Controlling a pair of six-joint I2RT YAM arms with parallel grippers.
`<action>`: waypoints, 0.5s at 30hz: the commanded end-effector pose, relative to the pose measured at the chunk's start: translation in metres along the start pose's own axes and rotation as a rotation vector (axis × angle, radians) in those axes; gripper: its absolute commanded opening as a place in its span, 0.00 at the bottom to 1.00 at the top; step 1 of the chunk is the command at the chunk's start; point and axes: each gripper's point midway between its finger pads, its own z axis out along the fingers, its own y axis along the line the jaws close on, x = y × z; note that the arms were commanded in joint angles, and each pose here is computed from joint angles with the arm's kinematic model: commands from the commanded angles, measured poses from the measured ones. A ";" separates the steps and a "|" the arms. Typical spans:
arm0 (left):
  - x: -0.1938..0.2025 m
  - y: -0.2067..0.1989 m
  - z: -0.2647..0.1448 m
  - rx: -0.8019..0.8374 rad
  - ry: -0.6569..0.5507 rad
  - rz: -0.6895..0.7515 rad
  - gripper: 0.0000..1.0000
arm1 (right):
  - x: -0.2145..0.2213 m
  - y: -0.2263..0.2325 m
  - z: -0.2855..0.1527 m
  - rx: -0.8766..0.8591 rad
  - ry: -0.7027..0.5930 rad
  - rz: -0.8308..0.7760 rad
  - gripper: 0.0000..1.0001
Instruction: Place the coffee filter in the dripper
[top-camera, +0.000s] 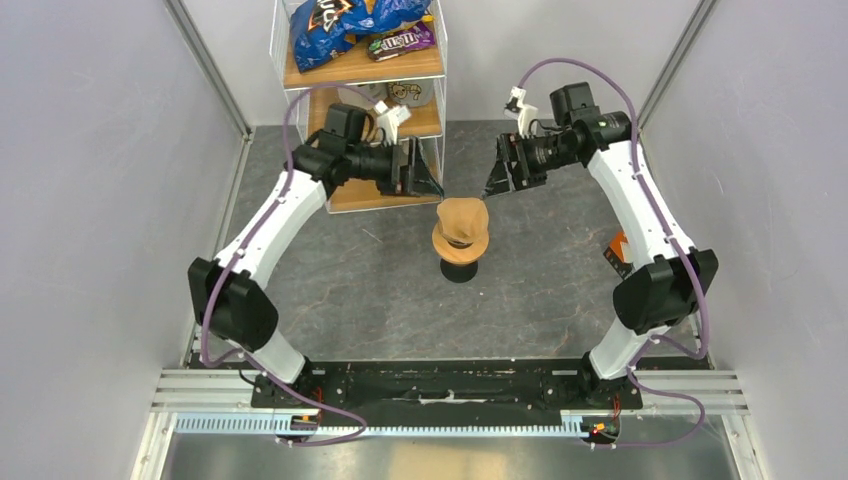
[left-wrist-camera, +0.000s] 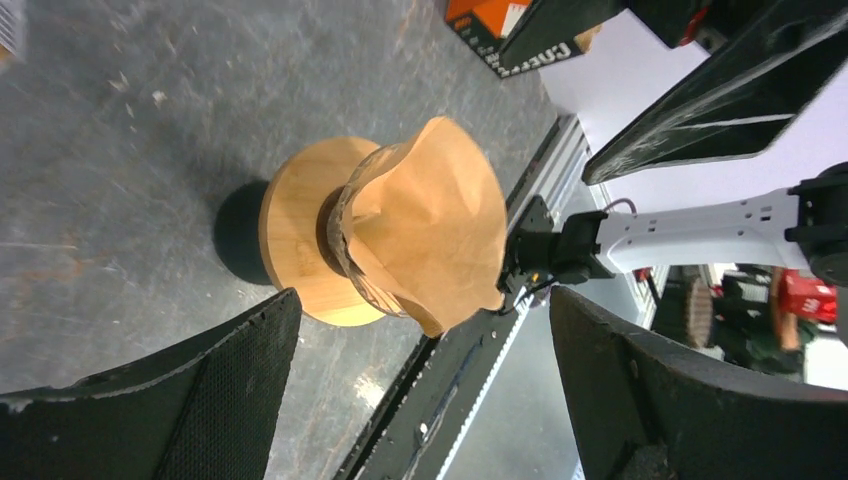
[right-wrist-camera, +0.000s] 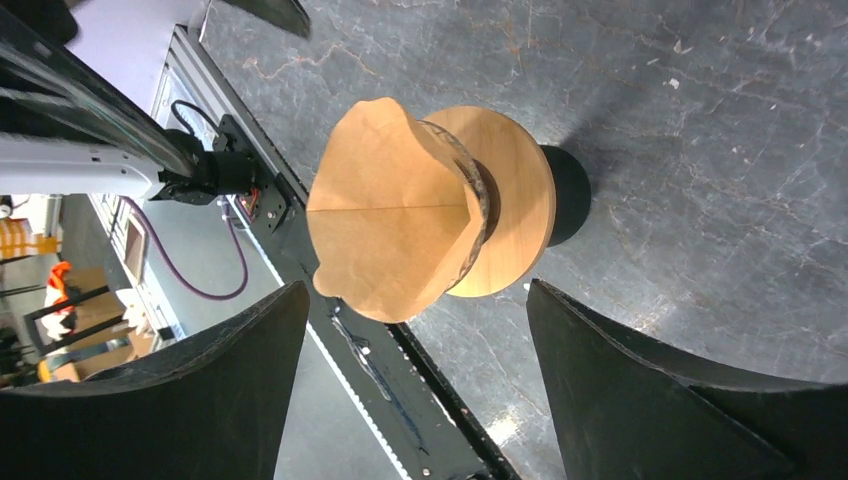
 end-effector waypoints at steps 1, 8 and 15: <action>-0.032 -0.035 -0.059 -0.027 -0.137 0.190 0.98 | -0.015 0.034 -0.045 0.023 -0.116 -0.136 0.91; -0.030 -0.036 -0.126 -0.223 -0.257 0.351 0.98 | -0.005 0.037 -0.084 0.156 -0.228 -0.220 0.97; 0.006 0.007 -0.160 -0.510 -0.242 0.452 0.99 | 0.036 0.002 -0.084 0.297 -0.261 -0.189 0.97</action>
